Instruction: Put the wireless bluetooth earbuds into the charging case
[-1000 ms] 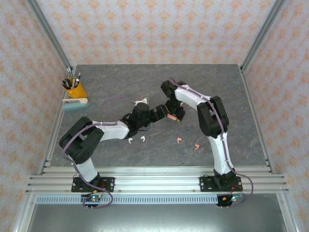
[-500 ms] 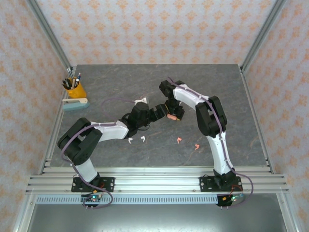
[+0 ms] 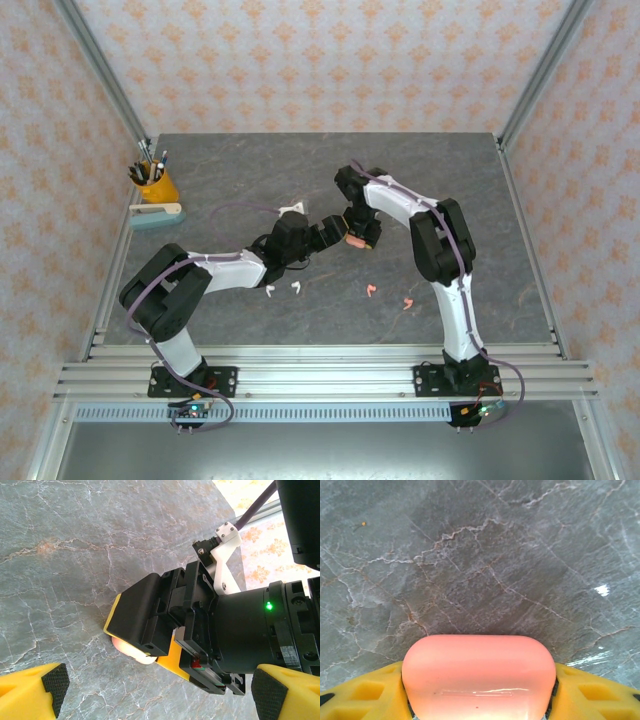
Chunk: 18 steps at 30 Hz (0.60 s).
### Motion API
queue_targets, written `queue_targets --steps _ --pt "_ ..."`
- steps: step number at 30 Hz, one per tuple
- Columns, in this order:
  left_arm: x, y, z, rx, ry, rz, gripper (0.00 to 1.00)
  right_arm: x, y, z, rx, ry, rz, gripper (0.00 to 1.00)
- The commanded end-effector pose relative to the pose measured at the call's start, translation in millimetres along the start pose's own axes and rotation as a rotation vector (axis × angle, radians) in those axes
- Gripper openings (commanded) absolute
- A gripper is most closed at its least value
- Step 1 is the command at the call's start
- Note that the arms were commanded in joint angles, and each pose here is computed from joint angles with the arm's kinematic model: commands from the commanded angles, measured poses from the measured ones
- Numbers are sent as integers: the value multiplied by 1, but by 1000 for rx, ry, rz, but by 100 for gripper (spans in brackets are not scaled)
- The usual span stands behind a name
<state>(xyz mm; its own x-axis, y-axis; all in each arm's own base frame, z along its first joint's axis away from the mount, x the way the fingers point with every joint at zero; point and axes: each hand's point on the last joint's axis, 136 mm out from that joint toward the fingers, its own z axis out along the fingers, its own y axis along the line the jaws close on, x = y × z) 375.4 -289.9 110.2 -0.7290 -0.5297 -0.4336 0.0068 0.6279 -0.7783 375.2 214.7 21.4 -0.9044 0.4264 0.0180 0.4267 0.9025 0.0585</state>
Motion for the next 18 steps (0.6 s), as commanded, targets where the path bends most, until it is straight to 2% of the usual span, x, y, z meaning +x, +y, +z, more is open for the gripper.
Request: queue_targets --steps 1,10,18 --pt "-9 -10 -2 17 -35 19 96 -5 -24 15 69 -1 51 55" --pt "-2 0 9 14 -23 2 97 -6 -7 -10 -31 -11 99 53" --pt "6 3 23 22 -2 -1 96 -8 1 -20 -64 -7 122 53"
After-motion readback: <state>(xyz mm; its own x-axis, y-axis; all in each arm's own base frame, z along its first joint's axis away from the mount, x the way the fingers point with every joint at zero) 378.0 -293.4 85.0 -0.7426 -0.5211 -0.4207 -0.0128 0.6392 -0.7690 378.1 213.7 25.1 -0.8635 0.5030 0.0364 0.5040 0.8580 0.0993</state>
